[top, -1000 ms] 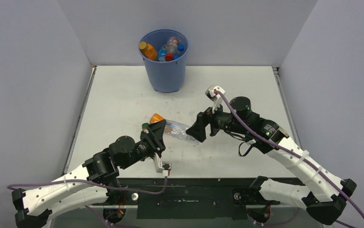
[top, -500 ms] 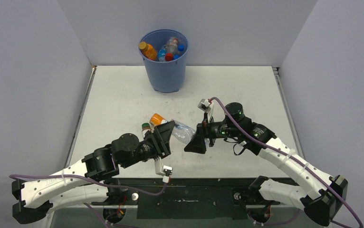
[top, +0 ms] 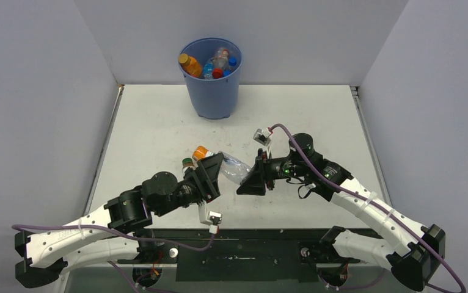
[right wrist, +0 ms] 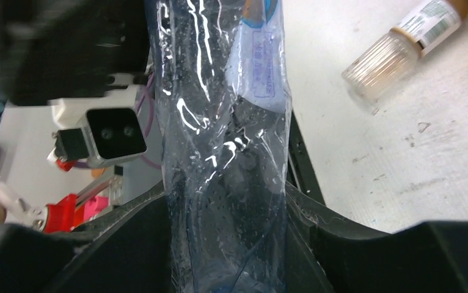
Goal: Put the plastic bottles in the bin
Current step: Place the plastic bottle in the trash bin.
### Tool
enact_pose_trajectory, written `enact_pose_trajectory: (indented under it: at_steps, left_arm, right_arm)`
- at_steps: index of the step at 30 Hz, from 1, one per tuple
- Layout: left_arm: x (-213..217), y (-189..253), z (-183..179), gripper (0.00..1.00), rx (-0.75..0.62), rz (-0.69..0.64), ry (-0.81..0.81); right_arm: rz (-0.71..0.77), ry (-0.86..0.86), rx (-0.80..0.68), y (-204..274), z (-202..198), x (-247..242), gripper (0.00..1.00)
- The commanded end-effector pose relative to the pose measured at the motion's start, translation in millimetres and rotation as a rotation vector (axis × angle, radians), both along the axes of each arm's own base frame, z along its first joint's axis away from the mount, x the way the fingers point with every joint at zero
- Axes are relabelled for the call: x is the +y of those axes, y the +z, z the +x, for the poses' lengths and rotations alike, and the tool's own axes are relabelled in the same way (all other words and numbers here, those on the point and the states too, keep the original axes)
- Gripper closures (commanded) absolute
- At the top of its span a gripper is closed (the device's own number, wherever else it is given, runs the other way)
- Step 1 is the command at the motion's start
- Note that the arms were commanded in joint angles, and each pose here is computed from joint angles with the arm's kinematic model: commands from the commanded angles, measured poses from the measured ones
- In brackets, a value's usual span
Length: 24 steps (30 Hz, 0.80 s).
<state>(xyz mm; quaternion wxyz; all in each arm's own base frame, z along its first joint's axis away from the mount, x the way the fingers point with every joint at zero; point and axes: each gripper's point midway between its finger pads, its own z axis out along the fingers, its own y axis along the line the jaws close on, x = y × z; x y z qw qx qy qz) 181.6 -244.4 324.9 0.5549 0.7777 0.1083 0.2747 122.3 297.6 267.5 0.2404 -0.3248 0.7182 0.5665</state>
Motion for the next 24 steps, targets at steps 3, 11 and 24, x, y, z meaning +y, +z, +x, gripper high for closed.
enact_pose_trajectory:
  at_steps: [3, 11, 24]
  left_arm:
    - [1.7, 36.7, -8.0, 0.04, 0.099, -0.281, -0.014]
    - [12.2, 46.7, -15.3, 0.04, 0.523, -0.807, -0.003]
    - [-23.2, 144.1, -2.6, 0.04, 1.836, -1.556, -0.374]
  right_arm:
    - [0.103, -0.176, -0.256, 47.7, 26.5, -10.8, 0.86]
    - [0.196, -0.543, -0.472, 82.0, 52.6, -60.9, 0.95]
    - [0.315, -0.559, -0.568, 76.9, 42.2, -70.9, 0.95]
